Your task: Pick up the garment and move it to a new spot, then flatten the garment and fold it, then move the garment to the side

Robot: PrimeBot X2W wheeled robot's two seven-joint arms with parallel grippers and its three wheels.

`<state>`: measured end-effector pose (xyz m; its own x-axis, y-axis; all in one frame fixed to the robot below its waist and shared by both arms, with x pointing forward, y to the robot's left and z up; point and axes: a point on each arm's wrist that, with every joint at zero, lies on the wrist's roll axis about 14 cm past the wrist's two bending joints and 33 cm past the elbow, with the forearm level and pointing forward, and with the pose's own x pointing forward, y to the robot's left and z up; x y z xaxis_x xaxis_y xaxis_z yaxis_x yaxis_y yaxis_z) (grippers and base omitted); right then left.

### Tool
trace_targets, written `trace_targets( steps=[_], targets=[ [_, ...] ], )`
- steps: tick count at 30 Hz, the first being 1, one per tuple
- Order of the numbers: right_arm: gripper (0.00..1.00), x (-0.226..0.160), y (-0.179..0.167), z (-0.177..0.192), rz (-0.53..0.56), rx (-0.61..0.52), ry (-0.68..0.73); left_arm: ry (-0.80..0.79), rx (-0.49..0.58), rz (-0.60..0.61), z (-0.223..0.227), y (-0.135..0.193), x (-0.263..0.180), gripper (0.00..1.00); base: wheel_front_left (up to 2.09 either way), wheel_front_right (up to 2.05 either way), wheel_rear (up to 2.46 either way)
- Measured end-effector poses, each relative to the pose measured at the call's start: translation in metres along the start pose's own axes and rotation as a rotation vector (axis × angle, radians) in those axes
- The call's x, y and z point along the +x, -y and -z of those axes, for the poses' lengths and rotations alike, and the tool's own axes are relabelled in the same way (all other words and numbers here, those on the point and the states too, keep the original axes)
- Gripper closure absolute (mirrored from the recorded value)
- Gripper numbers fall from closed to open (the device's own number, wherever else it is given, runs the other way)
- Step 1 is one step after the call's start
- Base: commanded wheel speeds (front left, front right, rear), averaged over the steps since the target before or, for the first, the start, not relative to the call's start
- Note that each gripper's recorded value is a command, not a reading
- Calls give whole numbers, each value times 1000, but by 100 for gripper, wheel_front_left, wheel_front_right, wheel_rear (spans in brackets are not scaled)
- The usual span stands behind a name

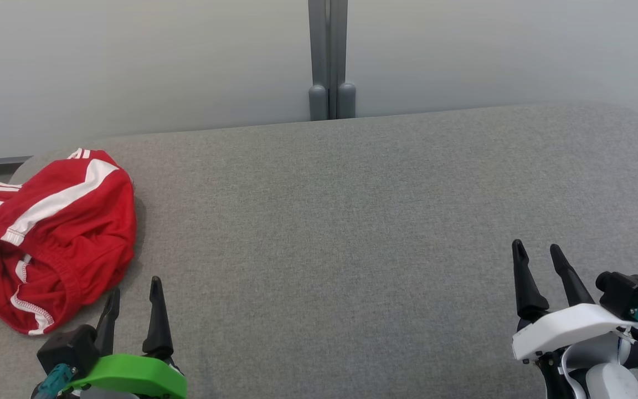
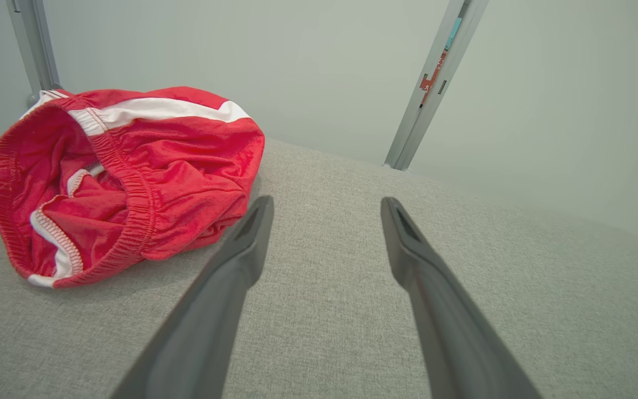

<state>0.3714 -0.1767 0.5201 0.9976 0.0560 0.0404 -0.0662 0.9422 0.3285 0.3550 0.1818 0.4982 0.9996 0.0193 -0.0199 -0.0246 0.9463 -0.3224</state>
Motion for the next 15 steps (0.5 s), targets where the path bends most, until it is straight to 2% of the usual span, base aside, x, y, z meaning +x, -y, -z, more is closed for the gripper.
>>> trace_targets(
  steps=[15],
  targets=[
    [0, -2, -8, 2, -32, -115, 1, 39, 71, 2, -5, 1, -4, 0, 0, 0, 0]
  ],
)
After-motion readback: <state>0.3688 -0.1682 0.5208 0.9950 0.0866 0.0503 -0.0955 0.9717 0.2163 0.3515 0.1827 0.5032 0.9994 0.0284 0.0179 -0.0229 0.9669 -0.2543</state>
